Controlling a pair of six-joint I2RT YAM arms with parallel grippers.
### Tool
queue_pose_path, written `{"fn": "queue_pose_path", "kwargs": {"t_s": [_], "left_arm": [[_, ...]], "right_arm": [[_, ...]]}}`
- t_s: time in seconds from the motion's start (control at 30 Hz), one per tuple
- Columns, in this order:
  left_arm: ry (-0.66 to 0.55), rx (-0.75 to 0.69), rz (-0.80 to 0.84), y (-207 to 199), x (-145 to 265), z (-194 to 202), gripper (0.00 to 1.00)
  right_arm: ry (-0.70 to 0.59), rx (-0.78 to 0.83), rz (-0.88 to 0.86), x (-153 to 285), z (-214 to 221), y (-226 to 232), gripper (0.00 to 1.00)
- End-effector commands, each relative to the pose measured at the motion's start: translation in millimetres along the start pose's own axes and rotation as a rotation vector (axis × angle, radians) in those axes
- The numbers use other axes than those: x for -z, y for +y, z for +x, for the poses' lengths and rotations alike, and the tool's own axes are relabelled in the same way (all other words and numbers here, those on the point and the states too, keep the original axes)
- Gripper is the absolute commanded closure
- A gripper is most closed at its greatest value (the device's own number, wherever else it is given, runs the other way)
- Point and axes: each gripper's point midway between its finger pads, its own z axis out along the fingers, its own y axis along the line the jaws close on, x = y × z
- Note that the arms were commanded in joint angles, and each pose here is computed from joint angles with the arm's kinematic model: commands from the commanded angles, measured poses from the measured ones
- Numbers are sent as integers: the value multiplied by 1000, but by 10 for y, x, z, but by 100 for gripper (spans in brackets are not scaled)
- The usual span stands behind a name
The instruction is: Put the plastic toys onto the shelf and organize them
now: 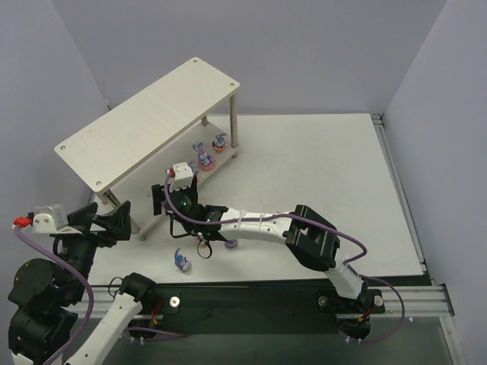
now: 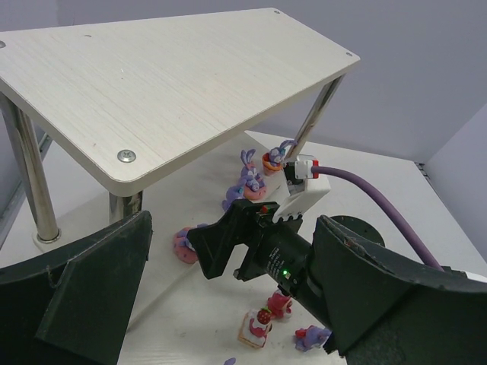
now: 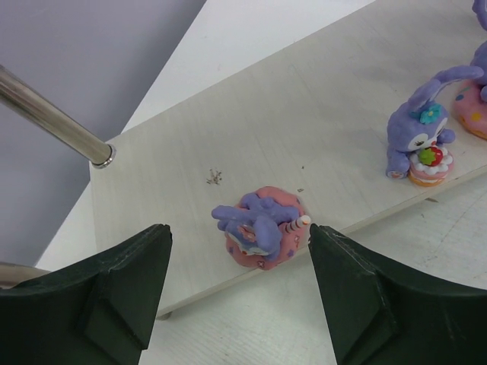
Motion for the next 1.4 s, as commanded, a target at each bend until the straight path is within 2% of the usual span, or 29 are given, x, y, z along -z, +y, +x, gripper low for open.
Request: {"fn": "queue_pose_path", "kwargs": {"t_s": [0.0,0.33,0.5,0.97,1.2,1.37], "left_arm": [[-31,-2,-10,35,60,-93,3],[-36,1,-10,43,89,-108,3],[-37,1,-10,44,90,-108,3],[-33,-4,-17,64,94,-90,3],[-33,-4,-21,72,92,-82,3],[-30,-7,-25,75,78,-72,3]], "right_arm": [[-35,-48,31,-53,-129,79,25],[-14,-62,80,-181,47,-9,24],[0,-53,84,-253,142,-4,27],[0,-60,48,-413,229,-73,44],[6,12,-10,-449,235,-138,55],[4,115,-92,-431,199,-170,56]]}}
